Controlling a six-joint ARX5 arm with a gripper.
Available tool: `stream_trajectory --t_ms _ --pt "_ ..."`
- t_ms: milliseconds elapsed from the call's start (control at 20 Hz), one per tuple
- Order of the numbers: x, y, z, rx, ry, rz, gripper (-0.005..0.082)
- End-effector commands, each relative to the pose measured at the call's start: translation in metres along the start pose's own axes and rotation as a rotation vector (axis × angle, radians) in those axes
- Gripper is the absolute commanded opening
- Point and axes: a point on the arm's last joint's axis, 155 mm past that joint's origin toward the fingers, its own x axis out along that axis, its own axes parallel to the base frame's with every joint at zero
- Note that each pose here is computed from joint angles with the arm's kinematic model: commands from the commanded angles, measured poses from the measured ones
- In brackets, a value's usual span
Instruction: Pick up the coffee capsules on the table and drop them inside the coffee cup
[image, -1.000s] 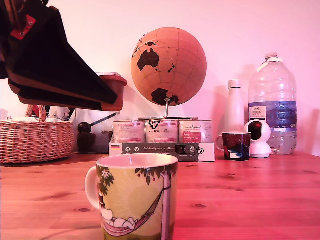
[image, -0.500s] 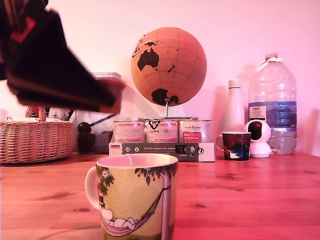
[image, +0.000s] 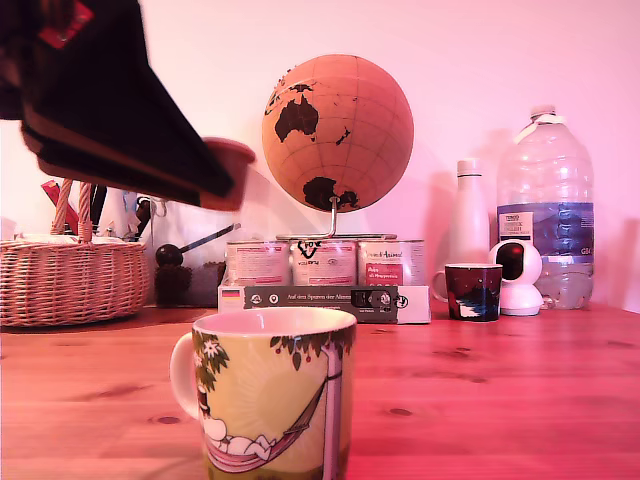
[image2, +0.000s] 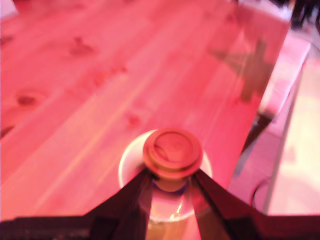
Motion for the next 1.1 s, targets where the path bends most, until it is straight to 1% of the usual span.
stream_trajectory --t_ms 0,100,200,300,450,500,600,700,750,1050 --pt "0.007 -0.003 0.0 0.013 0.036 -0.006 0.0197" --pt "0.013 -0.005 -0.001 0.039 0.082 -0.001 0.0197" --pt "0.019 -0.006 -0.002 0.046 0.129 0.002 0.0197" --pt "0.024 -0.003 -0.006 0.047 0.188 0.014 0.0197" --pt "0.034 -0.001 -0.01 0.046 0.263 0.01 0.0197" --pt "0.037 0.0 -0.013 0.039 0.292 0.009 0.0197" --pt "0.043 0.004 -0.022 0.044 0.353 0.013 0.0197" --pt "0.048 0.008 -0.029 0.048 0.396 0.024 0.0197" --pt "0.05 0.01 -0.031 0.061 0.408 0.029 0.0197" --pt "0.052 0.012 -0.033 0.064 0.417 0.034 0.0197"
